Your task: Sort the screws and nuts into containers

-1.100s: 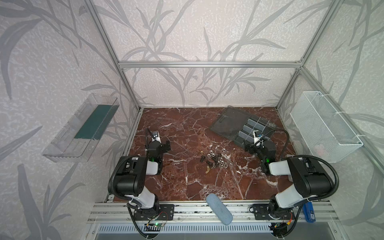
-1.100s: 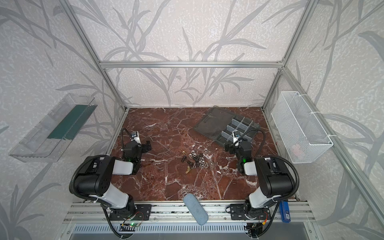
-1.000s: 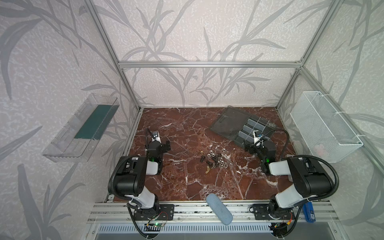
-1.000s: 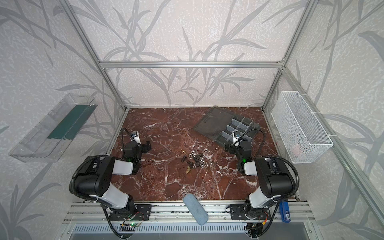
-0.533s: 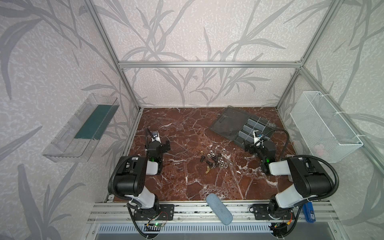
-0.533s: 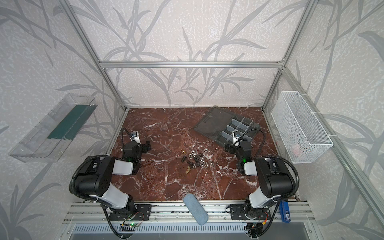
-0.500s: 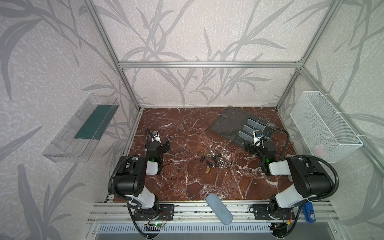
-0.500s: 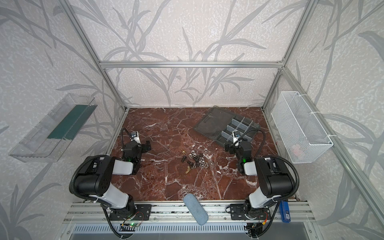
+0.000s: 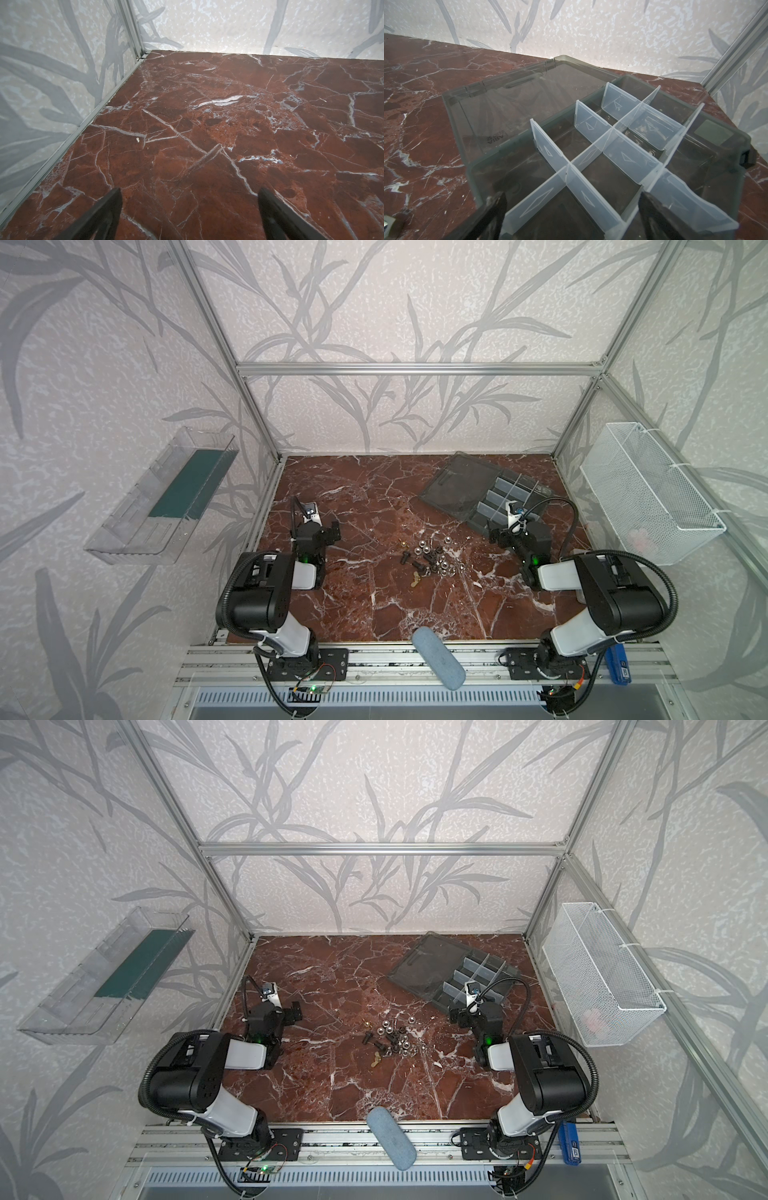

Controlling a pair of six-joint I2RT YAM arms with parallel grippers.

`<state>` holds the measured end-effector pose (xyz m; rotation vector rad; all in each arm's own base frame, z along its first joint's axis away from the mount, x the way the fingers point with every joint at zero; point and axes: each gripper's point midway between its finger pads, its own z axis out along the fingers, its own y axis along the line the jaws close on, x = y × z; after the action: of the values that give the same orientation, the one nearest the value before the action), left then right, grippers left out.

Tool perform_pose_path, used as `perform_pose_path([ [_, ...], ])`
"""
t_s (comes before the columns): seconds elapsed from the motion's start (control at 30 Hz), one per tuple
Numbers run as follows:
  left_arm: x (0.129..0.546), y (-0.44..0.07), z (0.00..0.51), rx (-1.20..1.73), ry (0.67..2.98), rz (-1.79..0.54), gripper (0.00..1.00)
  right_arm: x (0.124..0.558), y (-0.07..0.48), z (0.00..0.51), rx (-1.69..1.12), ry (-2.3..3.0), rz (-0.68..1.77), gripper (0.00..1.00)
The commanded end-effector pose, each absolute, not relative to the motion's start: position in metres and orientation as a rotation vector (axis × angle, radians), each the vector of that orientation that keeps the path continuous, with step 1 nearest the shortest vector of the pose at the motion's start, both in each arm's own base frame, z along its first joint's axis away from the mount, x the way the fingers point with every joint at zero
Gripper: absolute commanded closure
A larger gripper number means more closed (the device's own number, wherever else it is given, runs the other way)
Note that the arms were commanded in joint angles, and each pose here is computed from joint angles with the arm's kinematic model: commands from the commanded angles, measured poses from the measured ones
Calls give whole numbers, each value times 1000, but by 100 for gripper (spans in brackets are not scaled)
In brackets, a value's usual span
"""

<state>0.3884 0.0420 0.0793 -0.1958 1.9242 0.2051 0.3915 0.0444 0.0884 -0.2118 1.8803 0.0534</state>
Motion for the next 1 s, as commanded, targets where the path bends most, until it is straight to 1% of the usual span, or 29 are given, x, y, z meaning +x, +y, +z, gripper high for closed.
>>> perform_pose_path([
  [0.0, 394, 44, 95, -205, 1881, 211, 1, 396, 48, 94, -221, 1866, 64, 1],
  [0.1, 394, 33, 97, -135, 1872, 165, 1, 396, 48, 93, -221, 1867, 65, 1],
  [0.23, 391, 37, 104, -159, 1862, 180, 1, 393, 37, 96, -158, 1846, 20, 1],
  [0.33, 389, 40, 118, -181, 1877, 199, 1, 383, 22, 103, -71, 1785, -36, 1],
  [0.43, 387, 39, 136, -180, 1892, 195, 1, 377, 21, 113, -64, 1760, -41, 1],
  [0.5, 386, 38, 150, -218, 1892, 161, 1, 375, 20, 124, -59, 1760, -43, 1],
  [0.6, 389, 18, 167, -178, 1900, 36, 1, 374, 22, 147, -70, 1796, -31, 1],
  [0.73, 393, 1, 176, -231, 1909, -83, 1, 363, 36, 165, -72, 2016, 85, 1],
  [0.83, 392, -5, 180, -337, 1943, -127, 1, 349, 59, 190, -84, 2174, 272, 1],
  [0.9, 387, -8, 179, -429, 1998, -158, 1, 335, 79, 199, -90, 2241, 417, 1],
  [0.97, 383, -15, 176, -484, 2042, -209, 1, 322, 94, 202, -100, 2281, 487, 1],
])
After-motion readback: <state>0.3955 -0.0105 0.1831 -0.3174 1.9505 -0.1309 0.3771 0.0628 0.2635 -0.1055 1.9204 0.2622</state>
